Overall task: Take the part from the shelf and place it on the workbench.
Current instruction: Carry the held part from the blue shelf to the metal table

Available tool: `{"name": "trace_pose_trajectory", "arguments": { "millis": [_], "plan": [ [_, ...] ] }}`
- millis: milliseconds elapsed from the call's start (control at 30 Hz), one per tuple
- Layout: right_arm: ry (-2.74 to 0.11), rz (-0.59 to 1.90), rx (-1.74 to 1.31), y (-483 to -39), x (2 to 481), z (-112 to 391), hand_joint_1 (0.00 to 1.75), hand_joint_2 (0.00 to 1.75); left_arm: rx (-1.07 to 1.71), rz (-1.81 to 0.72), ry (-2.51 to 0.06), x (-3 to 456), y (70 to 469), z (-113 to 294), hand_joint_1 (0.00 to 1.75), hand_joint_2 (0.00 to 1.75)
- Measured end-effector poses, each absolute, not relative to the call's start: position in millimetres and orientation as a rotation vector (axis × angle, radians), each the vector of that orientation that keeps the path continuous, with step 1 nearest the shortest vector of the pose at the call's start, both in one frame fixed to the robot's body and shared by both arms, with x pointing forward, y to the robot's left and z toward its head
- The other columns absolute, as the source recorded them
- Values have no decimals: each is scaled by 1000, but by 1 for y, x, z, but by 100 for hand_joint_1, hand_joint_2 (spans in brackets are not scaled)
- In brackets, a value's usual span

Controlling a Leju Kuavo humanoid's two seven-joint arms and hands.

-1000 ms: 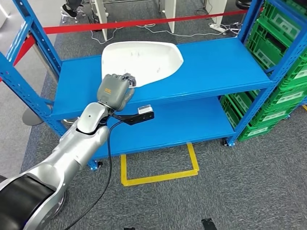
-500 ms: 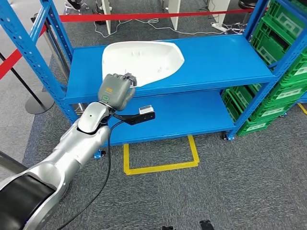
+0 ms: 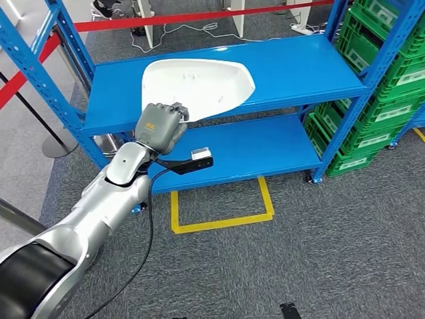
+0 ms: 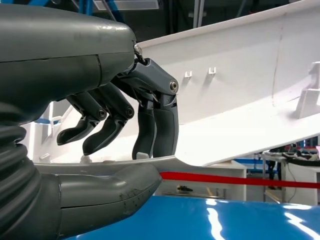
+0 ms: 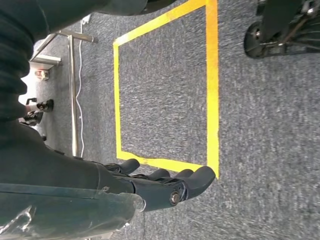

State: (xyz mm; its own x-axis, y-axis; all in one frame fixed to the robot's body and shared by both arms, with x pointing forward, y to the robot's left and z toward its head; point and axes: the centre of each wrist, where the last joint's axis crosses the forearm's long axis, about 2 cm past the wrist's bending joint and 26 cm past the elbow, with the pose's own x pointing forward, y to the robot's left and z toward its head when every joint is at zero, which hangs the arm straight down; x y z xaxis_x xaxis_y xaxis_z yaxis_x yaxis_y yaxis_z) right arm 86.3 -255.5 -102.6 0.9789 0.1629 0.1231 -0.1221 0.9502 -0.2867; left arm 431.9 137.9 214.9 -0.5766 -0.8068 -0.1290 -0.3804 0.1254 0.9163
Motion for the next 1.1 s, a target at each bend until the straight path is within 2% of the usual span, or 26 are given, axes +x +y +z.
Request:
{"name": "trace_pose_trajectory", "arguments": {
  "millis": [1100],
  "plan": [
    [-165, 85, -242, -253, 83, -103, 0, 175, 1147, -1490, -2019, 431, 136, 215, 175, 175]
  ]
}}
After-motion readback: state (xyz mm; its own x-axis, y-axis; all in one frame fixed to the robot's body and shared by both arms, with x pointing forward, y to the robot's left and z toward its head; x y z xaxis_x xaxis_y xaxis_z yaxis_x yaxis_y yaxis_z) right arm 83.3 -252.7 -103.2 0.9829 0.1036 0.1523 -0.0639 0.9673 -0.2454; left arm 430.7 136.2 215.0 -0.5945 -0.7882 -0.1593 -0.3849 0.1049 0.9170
